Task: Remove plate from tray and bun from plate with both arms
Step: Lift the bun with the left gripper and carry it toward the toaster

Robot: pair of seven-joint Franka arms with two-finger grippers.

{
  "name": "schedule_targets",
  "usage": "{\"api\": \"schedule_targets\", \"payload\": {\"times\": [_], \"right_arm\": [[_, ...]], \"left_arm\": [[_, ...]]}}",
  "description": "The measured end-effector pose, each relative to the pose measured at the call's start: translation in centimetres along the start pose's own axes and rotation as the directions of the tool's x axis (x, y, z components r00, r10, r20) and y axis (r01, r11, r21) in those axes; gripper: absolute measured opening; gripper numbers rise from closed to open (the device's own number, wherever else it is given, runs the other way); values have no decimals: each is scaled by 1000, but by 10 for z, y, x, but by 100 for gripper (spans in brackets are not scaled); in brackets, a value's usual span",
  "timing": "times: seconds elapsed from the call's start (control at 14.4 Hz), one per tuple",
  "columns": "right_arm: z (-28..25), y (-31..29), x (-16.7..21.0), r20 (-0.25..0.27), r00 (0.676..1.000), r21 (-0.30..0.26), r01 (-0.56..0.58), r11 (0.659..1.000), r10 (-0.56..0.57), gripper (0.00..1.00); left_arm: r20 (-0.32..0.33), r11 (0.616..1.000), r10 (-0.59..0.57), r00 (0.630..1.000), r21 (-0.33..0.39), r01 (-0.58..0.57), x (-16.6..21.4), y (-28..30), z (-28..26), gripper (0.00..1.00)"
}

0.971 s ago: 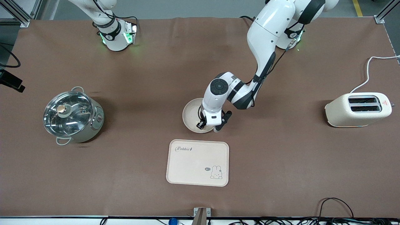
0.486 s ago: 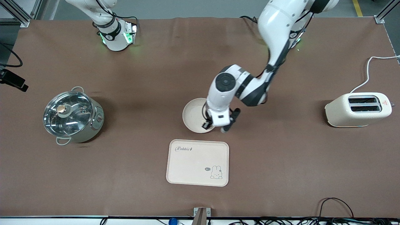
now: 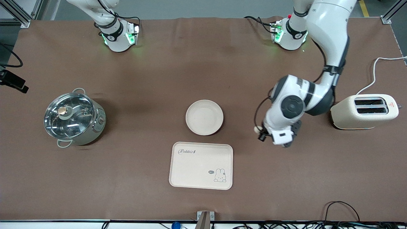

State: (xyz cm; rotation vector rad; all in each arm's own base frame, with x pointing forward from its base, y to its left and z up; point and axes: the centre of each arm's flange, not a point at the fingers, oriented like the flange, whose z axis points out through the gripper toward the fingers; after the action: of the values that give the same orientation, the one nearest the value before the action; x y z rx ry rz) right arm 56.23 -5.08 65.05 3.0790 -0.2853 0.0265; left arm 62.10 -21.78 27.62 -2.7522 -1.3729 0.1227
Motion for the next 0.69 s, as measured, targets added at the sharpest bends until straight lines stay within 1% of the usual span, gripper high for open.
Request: {"api": "schedule_targets", "payload": {"times": [0.14, 0.28, 0.35, 0.49, 0.55, 0.69], "right_arm": [[1, -5, -1, 14, 1000, 79, 10, 997, -11, 100], [2, -1, -1, 13, 998, 97, 55, 994, -56, 100], [3, 2, 0, 13, 998, 100, 68, 993, -69, 100], [3, 3, 0, 12, 996, 103, 81, 991, -83, 100], [3, 3, 0, 12, 996, 104, 86, 991, -88, 100], [4, 2, -1, 16, 996, 105, 91, 990, -93, 100]], "left_arm": [[36, 996, 72, 997, 49, -73, 49, -34, 28, 13], [71, 989, 119, 990, 77, -125, 81, -59, 50, 15], [86, 986, 134, 987, 87, -142, 89, -65, 60, 20], [101, 984, 136, 986, 99, -146, 95, -69, 75, 37], [103, 984, 135, 985, 100, -146, 95, -69, 79, 49], [92, 986, 139, 986, 83, -147, 96, -64, 71, 67]]}}
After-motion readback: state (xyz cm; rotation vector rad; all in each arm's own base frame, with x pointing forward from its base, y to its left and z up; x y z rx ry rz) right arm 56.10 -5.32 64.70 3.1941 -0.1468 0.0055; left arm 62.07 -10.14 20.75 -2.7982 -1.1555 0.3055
